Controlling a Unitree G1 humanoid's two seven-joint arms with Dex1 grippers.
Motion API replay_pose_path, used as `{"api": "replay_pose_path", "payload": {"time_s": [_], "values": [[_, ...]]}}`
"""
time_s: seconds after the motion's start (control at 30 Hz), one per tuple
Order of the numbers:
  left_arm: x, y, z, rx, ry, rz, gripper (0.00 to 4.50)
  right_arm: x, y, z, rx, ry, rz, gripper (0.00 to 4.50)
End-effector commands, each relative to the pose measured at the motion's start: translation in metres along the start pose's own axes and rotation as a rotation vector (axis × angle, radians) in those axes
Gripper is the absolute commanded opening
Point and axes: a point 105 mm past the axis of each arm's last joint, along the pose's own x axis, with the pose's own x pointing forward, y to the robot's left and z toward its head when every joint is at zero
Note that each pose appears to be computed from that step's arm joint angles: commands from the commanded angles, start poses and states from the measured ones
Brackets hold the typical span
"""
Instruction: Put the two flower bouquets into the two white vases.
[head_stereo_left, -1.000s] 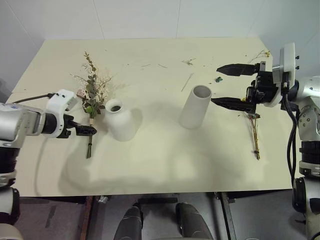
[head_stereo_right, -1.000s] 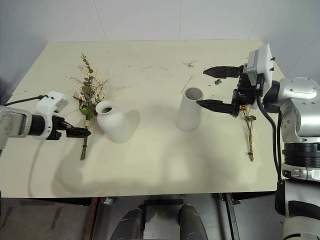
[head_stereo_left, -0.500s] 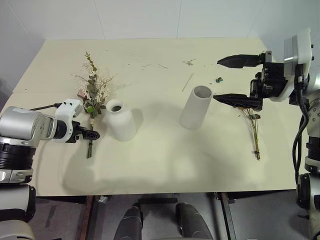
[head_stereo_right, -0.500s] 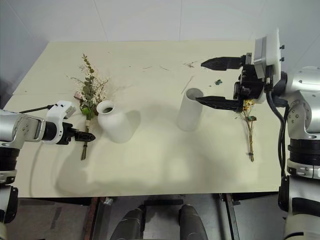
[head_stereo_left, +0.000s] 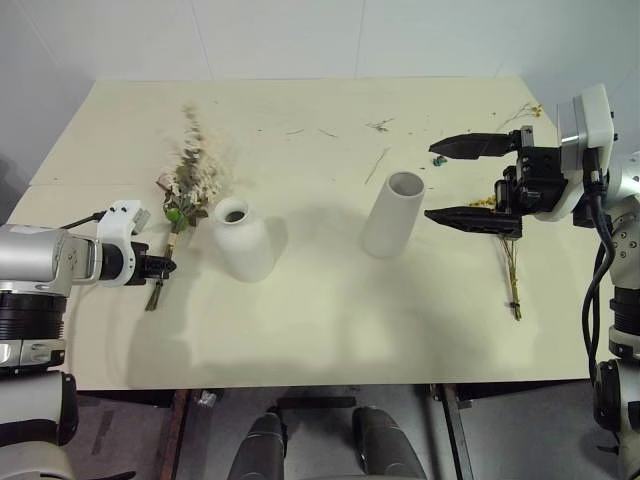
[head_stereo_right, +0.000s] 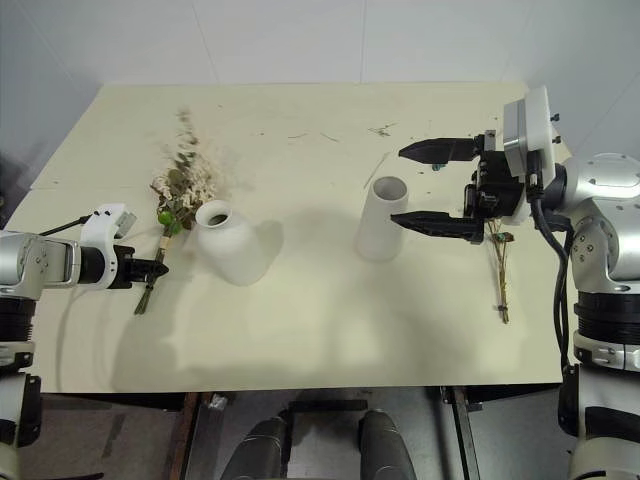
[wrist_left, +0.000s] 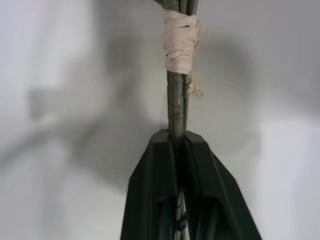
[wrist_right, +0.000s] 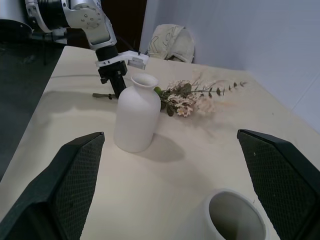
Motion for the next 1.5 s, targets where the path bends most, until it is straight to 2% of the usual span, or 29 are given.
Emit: {"api": "replay_pose_path", "payload": {"time_s": [0.03, 0.13, 0.23, 0.27, 0.3, 0.4, 0.47, 0.57, 0.87, 0.97, 1.27, 1.4, 1.5], "values": [[-0.005, 0.010, 0.013, -0.058, -0.163, -0.032, 0.01, -0.005, 0.004, 0.007, -0.039, -0.013, -0.035, 4.50], [-0.040, 0.002, 0.071, -0.061, -0.596, -0.188, 0.01, -0.008, 0.001, 0.003, -0.054, 0.000, -0.083, 4.50], [-0.071, 0.012, 0.100, -0.081, -0.896, -0.166, 0.01, -0.011, -0.004, 0.003, -0.062, 0.002, -0.119, 4.50], [-0.082, 0.004, 0.107, -0.066, -0.994, -0.218, 0.01, -0.012, -0.005, 0.002, -0.056, 0.001, -0.129, 4.50], [-0.090, -0.002, 0.111, -0.052, -1.059, -0.256, 0.01, -0.013, -0.006, 0.001, -0.052, 0.001, -0.136, 4.50], [-0.103, -0.030, 0.118, 0.082, -1.130, -0.348, 0.01, -0.013, -0.008, 0.000, -0.036, 0.002, -0.157, 4.50], [-0.115, -0.063, 0.120, 0.259, -1.188, -0.460, 0.01, -0.013, -0.010, 0.001, -0.041, 0.005, -0.158, 4.50], [-0.116, -0.107, 0.112, 0.408, -1.173, -0.651, 0.01, -0.013, -0.014, 0.003, -0.059, 0.003, -0.172, 4.50], [-0.106, -0.146, 0.113, 0.395, -1.167, -0.876, 0.01, -0.015, -0.015, 0.004, -0.076, -0.004, -0.208, 4.50], [-0.102, -0.148, 0.109, 0.397, -1.148, -0.888, 0.01, -0.017, -0.014, 0.003, -0.073, 0.002, -0.216, 4.50], [-0.096, -0.129, 0.092, 0.370, -1.101, -0.847, 0.01, -0.018, -0.014, 0.004, -0.074, -0.001, -0.241, 4.50], [-0.078, -0.126, 0.073, 0.410, -1.024, -0.818, 0.01, -0.018, -0.014, 0.001, -0.067, -0.004, -0.253, 4.50], [-0.070, -0.127, 0.071, 0.413, -1.027, -0.811, 0.01, -0.017, -0.014, 0.001, -0.061, -0.009, -0.257, 4.50]]}}
